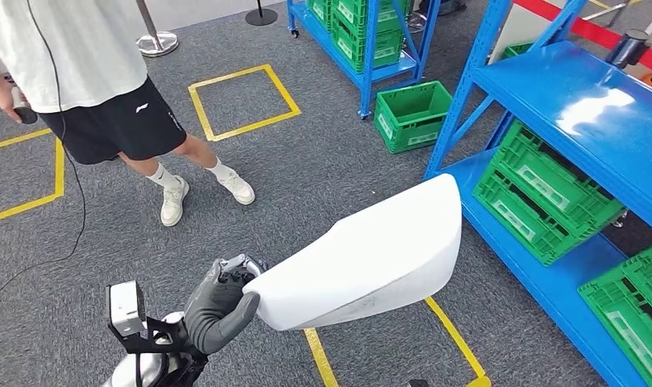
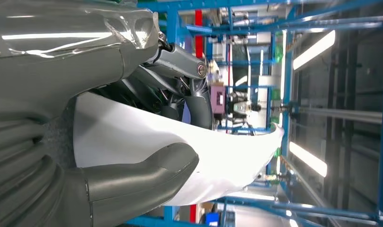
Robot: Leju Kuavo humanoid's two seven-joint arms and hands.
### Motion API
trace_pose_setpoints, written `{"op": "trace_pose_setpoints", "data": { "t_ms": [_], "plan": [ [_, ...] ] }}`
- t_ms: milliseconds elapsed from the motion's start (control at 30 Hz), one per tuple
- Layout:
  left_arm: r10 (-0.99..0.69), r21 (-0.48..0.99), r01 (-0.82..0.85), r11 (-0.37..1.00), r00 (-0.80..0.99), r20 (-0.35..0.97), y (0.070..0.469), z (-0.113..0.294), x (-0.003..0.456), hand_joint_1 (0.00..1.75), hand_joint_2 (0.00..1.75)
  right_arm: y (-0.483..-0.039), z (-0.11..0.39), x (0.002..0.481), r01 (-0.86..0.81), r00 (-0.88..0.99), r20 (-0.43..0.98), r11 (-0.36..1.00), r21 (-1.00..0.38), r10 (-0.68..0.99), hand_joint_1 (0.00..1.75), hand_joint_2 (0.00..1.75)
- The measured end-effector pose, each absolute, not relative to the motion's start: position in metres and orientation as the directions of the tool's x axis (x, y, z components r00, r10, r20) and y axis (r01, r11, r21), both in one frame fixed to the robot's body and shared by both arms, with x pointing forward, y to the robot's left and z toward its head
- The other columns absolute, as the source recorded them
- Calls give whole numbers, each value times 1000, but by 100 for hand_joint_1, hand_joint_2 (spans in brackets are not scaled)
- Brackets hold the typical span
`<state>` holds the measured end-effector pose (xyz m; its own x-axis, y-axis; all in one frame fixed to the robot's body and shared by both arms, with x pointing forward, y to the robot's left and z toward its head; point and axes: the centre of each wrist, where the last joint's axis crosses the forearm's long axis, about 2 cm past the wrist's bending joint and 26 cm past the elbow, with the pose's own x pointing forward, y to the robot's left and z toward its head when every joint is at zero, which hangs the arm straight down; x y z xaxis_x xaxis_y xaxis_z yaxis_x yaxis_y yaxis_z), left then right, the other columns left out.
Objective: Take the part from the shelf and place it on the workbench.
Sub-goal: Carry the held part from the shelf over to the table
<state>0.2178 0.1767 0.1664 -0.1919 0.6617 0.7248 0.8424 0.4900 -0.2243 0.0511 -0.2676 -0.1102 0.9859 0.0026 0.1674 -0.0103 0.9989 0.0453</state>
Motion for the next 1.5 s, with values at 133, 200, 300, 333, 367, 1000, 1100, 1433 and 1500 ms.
{"op": "trace_pose_setpoints", "data": {
  "t_ms": [133, 200, 300, 333, 367, 1000, 1100, 1433, 1500],
  "plan": [
    [666, -225, 845, 485, -191, 721, 175, 167, 218, 175, 175, -270, -110, 51, -14, 986, 165, 999, 40, 8, 0, 0],
    [666, -227, 845, 484, -188, 722, 174, 166, 217, 175, 175, -272, -111, 49, -16, 987, 160, 999, 37, 10, 0, 0],
    [667, -229, 846, 482, -185, 722, 174, 166, 216, 175, 175, -274, -111, 50, -18, 987, 160, 999, 32, 13, 0, 0],
    [667, -229, 846, 482, -185, 722, 174, 165, 216, 175, 175, -274, -111, 50, -19, 987, 161, 999, 32, 13, 0, 0],
    [667, -228, 846, 482, -185, 722, 174, 166, 216, 175, 175, -274, -110, 51, -19, 987, 162, 999, 33, 14, 0, 0],
    [662, -218, 843, 491, -199, 723, 177, 167, 218, 175, 175, -264, -110, 51, -23, 987, 161, 998, 59, 13, 0, 0],
    [667, -219, 843, 491, -202, 717, 176, 169, 219, 175, 175, -265, -110, 51, -24, 987, 161, 998, 58, 14, 0, 0],
    [669, -230, 839, 493, -196, 717, 175, 167, 216, 175, 175, -271, -111, 48, -31, 988, 154, 998, 49, 23, 0, 0],
    [668, -231, 838, 494, -196, 718, 175, 166, 215, 175, 175, -270, -111, 48, -32, 988, 152, 998, 49, 24, 0, 0]
  ]
}}
